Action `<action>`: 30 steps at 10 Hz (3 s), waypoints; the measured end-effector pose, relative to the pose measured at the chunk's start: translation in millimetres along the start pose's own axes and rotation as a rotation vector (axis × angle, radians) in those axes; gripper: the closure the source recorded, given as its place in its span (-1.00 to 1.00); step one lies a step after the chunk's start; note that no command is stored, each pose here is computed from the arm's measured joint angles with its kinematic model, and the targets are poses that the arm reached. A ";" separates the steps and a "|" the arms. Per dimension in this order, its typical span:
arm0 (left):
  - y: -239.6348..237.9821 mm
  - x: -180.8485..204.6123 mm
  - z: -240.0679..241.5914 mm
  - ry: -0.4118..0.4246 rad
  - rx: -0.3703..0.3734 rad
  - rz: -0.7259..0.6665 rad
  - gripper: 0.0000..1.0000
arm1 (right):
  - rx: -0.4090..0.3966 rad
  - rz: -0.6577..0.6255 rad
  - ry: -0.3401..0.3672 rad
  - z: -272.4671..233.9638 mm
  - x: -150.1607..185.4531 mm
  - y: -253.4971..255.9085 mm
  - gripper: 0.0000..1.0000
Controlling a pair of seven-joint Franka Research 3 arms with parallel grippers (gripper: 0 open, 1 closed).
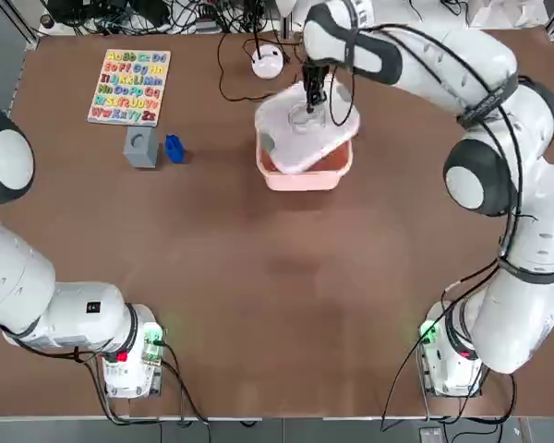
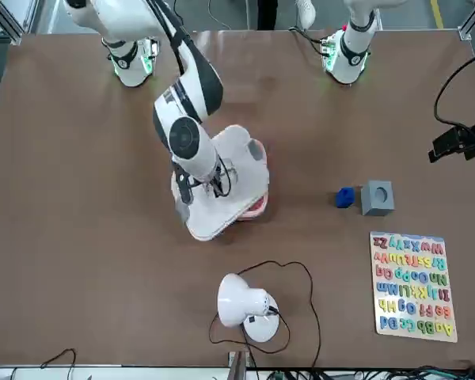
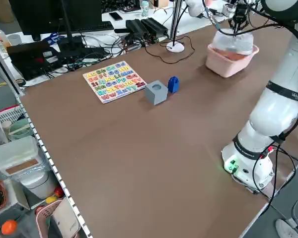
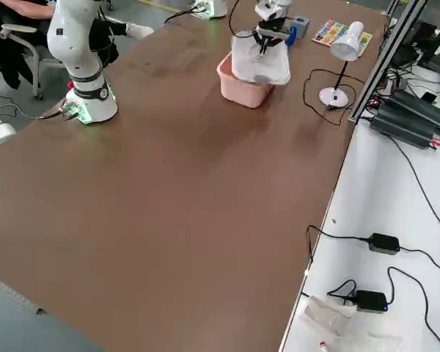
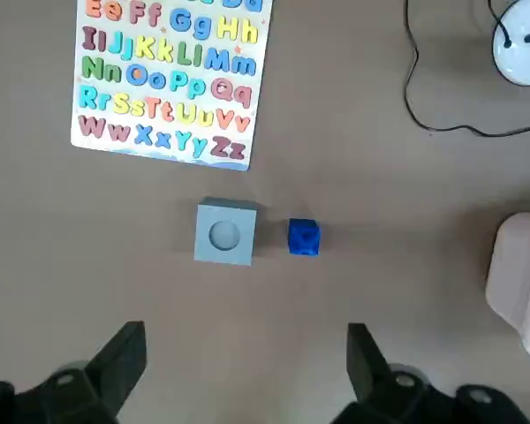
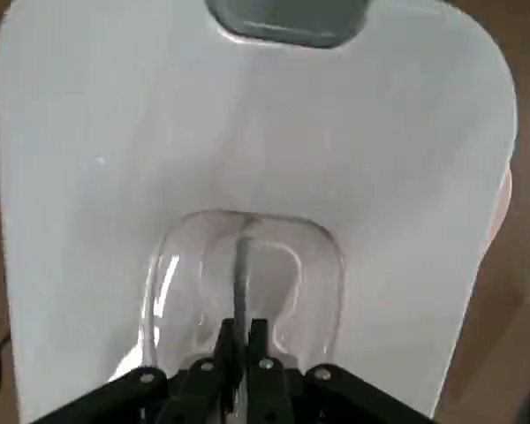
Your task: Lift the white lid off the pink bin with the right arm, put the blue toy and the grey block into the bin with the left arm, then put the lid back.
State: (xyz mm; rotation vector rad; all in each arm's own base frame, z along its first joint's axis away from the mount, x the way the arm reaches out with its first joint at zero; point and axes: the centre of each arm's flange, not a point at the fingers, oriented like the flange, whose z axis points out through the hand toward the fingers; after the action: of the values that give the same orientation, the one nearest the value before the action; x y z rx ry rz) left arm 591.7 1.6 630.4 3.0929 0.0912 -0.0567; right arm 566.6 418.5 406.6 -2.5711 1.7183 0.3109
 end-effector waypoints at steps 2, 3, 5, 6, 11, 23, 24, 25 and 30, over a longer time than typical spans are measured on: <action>0.1 0.0 0.0 0.000 0.000 0.000 -1.00 | -0.006 -0.050 -0.006 -48.3 23.2 10.5 0.84; 0.1 0.7 2.0 -0.004 0.000 0.000 -1.00 | -0.009 -0.071 -0.008 -66.2 39.5 14.5 0.84; 2.0 11.8 26.1 -0.028 0.000 0.002 -1.00 | -0.027 -0.135 -0.010 -83.7 74.9 18.8 0.84; 4.6 21.3 46.8 -0.022 -0.001 0.005 -1.00 | -0.048 -0.183 -0.010 -86.9 96.8 20.4 0.84; 65.4 25.1 162.9 0.039 -0.021 0.045 -1.00 | -0.094 -0.345 0.083 -105.0 230.1 28.8 0.84; 68.6 -81.5 399.1 0.074 0.038 0.189 -0.49 | -0.147 -0.565 0.129 -108.7 269.4 36.4 0.84; 68.6 -80.9 403.7 0.075 0.035 0.189 -0.45 | -0.148 -0.566 0.129 -108.6 269.3 36.6 0.84; 68.1 -79.7 405.5 0.083 0.032 0.187 -0.44 | -0.148 -0.566 0.128 -108.6 269.4 36.6 0.84; 61.0 -73.8 412.1 0.109 0.021 0.169 -0.22 | -0.151 -0.564 0.127 -108.2 271.0 37.2 0.84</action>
State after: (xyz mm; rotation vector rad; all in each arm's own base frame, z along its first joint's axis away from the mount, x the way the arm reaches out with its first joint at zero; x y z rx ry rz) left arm 507.2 -83.2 224.6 3.1098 -0.1688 0.1178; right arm 648.3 142.2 465.8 -3.0929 0.9500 0.2614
